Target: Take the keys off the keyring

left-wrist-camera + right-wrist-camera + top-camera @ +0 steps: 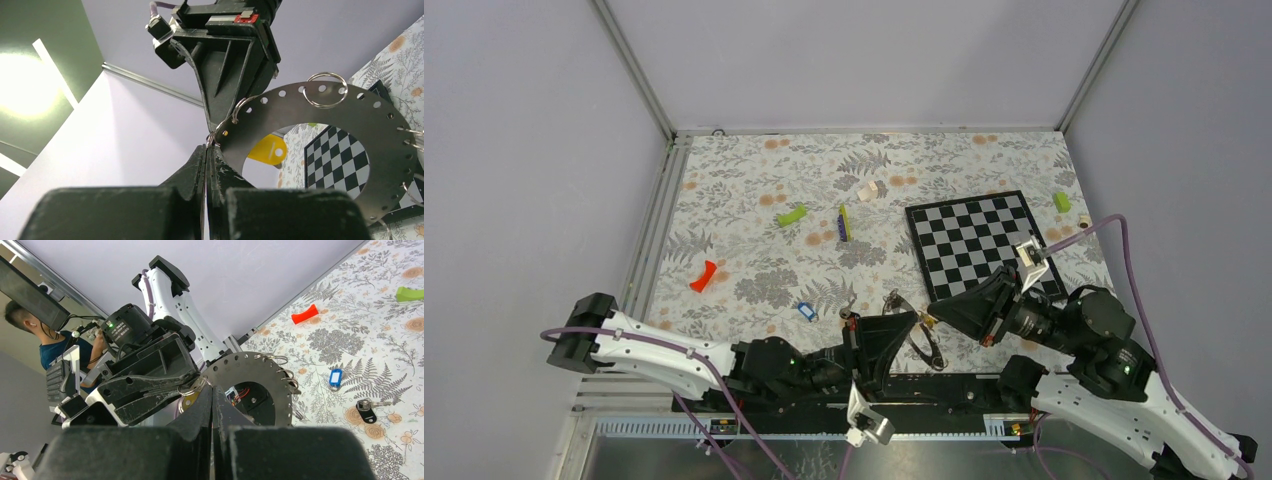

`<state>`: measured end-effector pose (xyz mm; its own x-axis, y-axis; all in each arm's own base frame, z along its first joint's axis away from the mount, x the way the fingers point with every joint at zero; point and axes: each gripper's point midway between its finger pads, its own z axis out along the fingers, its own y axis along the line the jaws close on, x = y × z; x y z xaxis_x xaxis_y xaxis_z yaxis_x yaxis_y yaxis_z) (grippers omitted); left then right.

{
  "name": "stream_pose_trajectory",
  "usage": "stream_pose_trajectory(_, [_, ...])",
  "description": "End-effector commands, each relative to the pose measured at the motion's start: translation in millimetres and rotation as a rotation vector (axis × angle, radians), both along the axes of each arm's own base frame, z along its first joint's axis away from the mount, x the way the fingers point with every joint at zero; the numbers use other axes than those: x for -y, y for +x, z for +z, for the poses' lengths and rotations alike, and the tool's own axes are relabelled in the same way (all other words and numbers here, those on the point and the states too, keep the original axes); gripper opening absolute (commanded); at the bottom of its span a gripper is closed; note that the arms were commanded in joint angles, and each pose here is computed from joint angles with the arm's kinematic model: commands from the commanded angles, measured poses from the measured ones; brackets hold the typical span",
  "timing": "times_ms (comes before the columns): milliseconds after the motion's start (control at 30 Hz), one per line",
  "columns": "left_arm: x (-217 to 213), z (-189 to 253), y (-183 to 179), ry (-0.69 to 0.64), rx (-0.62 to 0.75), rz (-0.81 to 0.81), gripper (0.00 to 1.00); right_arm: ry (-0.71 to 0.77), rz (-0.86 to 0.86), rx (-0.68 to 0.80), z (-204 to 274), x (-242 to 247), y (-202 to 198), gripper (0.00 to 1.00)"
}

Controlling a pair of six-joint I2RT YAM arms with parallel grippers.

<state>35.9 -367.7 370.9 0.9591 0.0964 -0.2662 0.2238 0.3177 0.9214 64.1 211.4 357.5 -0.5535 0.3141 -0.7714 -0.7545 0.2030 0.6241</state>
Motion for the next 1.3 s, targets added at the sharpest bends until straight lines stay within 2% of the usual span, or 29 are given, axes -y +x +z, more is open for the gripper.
stream_pose_trajectory(0, [-25.7, 59.0, 5.5, -0.237, -0.043, 0.031, 0.00, 0.006, -0.057, 0.005, -1.8, 6.8, 7.1, 0.00])
stream_pose_trajectory(767, [-24.1, 35.0, 16.1, -0.214, -0.104, 0.088, 0.00, 0.136, -0.057, 0.109, 37.9, 21.0, -3.1, 0.00])
stream_pose_trajectory(1267, [-23.5, 25.0, 17.5, -0.206, -0.130, 0.090, 0.00, 0.158, -0.029, 0.141, 44.4, 17.2, -6.4, 0.00])
